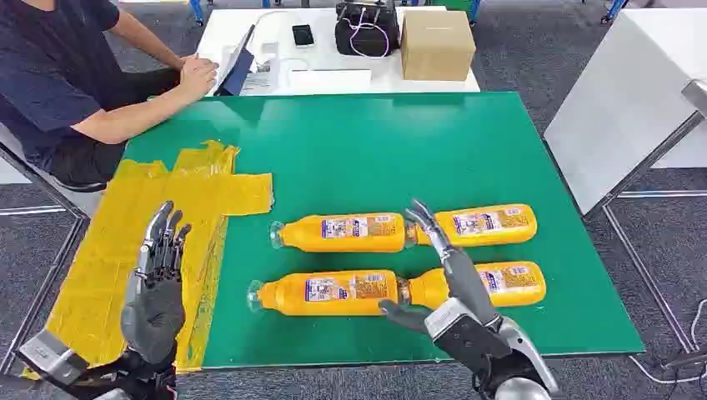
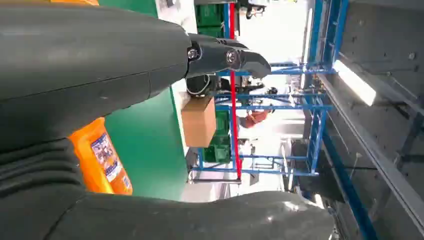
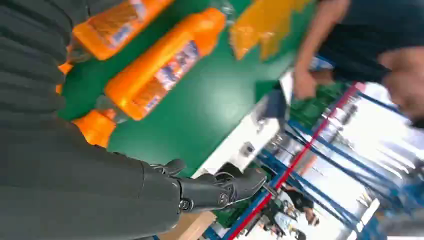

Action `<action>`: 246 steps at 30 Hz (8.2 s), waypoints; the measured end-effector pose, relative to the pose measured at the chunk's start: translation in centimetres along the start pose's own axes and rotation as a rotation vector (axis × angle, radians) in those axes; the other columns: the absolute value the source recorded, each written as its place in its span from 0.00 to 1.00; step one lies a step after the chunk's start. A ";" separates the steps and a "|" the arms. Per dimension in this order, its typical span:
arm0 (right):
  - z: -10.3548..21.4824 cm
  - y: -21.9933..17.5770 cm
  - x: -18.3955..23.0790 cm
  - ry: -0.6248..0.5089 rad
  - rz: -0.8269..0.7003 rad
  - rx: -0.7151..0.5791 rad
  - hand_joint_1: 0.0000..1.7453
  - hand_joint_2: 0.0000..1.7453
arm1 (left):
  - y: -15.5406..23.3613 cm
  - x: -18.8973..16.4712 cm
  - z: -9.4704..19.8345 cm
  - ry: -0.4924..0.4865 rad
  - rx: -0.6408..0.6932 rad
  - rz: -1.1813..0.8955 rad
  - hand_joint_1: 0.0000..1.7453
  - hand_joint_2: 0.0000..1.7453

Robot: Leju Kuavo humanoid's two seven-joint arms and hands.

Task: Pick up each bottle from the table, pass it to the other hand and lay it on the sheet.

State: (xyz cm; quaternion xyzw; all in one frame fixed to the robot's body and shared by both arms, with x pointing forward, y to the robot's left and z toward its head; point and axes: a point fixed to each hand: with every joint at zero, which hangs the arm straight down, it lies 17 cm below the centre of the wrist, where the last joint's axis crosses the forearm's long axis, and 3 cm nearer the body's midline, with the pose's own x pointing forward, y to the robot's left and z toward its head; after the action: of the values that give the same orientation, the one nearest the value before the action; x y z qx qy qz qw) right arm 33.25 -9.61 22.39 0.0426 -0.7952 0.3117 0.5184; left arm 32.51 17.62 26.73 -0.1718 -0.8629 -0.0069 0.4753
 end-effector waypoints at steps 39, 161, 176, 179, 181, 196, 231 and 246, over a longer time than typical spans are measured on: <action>-2.6 7.3 -7.3 0.166 0.271 0.350 0.00 1.00 | -1.5 -0.4 -1.8 0.012 -0.075 0.019 0.00 0.00; -3.6 14.2 -5.1 0.088 0.114 0.374 1.00 1.00 | -3.8 -4.3 -1.0 0.342 -0.108 0.682 0.00 1.00; -3.7 14.8 -5.3 0.087 0.133 0.405 1.00 1.00 | -4.5 -3.6 -1.3 0.316 -0.154 0.672 1.00 1.00; -3.8 15.0 -5.1 0.085 0.131 0.406 1.00 1.00 | -4.5 -3.5 -1.4 0.309 -0.156 0.668 1.00 1.00; -3.8 15.0 -5.2 0.087 0.132 0.406 1.00 1.00 | -4.6 -3.4 -1.5 0.304 -0.162 0.665 1.00 1.00; -4.1 15.0 -5.0 0.090 0.140 0.395 1.00 1.00 | -4.8 -3.0 -1.9 0.287 -0.180 0.654 1.00 1.00; -1.6 -0.6 -13.9 0.400 0.364 0.018 0.00 1.00 | 6.0 -6.9 -0.1 0.354 -0.070 -1.197 1.00 1.00; -4.9 -1.6 -15.2 0.453 0.403 0.063 0.00 1.00 | 3.8 -16.6 5.5 0.616 -0.313 -1.260 0.00 1.00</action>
State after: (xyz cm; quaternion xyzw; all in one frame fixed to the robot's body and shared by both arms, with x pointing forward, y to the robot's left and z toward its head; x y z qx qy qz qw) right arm 44.77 -12.16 11.45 -0.1706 -0.6414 0.4346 0.6088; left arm 37.32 17.33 9.51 0.3025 -0.6138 -0.4517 0.5725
